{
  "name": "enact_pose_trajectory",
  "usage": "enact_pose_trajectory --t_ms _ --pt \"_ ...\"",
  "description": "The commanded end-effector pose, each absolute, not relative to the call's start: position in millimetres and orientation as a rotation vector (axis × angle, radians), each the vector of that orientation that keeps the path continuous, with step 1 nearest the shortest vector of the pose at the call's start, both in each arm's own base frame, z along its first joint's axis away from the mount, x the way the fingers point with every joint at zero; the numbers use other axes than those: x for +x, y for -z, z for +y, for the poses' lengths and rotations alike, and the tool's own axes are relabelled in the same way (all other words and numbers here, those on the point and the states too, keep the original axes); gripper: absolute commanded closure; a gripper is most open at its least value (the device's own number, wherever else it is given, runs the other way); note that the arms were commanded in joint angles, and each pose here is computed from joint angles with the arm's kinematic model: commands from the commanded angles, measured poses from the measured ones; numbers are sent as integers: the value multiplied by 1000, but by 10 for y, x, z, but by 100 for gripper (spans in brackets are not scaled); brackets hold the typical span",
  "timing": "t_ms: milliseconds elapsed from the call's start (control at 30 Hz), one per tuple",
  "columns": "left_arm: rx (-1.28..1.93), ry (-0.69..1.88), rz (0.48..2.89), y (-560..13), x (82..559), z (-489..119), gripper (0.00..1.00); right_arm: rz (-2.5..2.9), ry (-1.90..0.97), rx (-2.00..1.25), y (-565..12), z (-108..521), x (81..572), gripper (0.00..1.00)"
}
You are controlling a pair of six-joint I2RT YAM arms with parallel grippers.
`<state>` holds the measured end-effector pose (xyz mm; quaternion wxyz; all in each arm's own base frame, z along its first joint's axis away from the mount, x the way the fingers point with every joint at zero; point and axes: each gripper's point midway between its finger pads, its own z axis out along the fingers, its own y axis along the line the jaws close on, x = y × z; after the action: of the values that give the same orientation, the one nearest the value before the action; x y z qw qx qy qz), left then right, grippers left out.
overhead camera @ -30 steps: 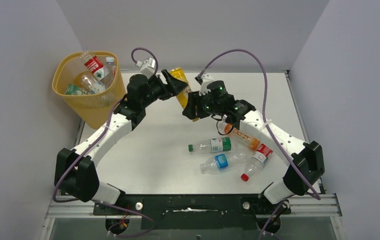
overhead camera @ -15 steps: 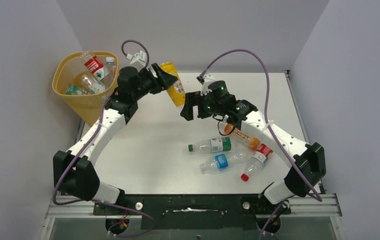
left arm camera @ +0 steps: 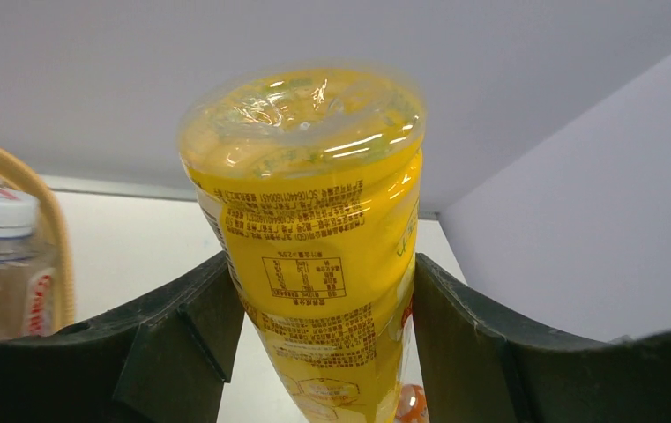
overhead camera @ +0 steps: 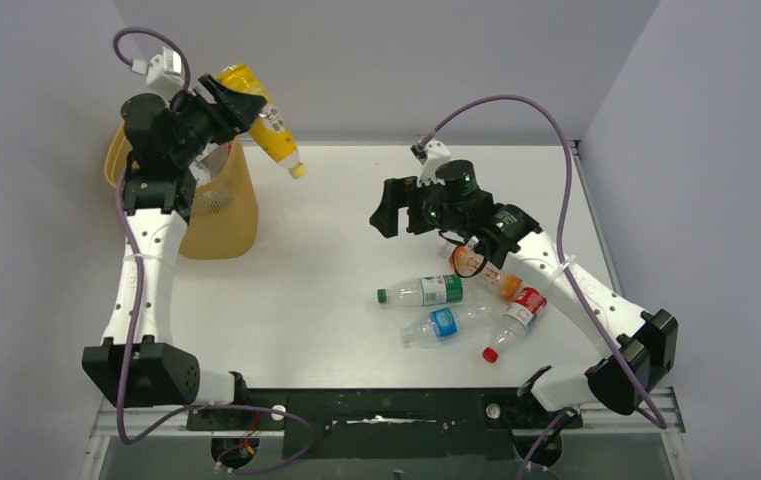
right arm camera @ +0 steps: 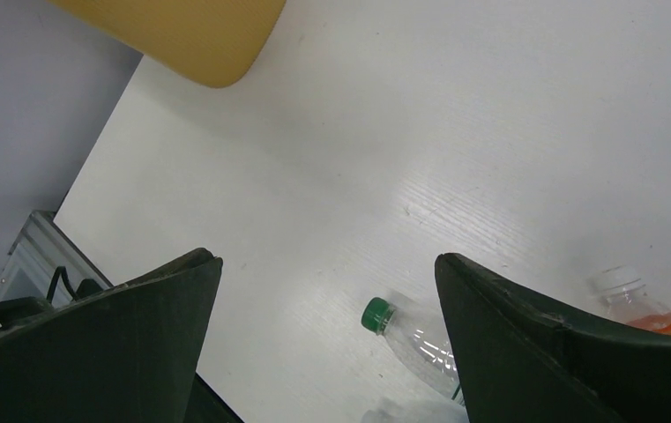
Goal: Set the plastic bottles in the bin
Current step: Place the plastic bottle in the trash bin.
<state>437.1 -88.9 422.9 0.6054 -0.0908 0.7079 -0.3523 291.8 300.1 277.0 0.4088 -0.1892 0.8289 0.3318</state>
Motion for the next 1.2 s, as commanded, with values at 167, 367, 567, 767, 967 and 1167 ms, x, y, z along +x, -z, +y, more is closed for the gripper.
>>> enact_pose_trajectory --t_ms 167,367,567,767,967,1167 --pt "-293 487 1428 -5110 3968 291 50 2092 -836 -460 -2761 2994 2903 2" --pt "-394 268 1360 -5278 3834 907 49 2123 -848 -472 -2648 3033 2888 2" --pt "-448 94 1357 -5220 3924 1244 49 2136 -859 -469 -2570 3063 2897 2" --pt "-509 60 1371 -4949 4118 1427 49 2147 -864 -468 -2502 3091 2900 2" --pt "-554 66 1405 -4625 4298 1478 49 2149 -856 -464 -2471 3069 2890 2" --pt "-542 95 1449 -4452 4393 1406 28 2152 -852 -462 -2458 3058 2885 2"
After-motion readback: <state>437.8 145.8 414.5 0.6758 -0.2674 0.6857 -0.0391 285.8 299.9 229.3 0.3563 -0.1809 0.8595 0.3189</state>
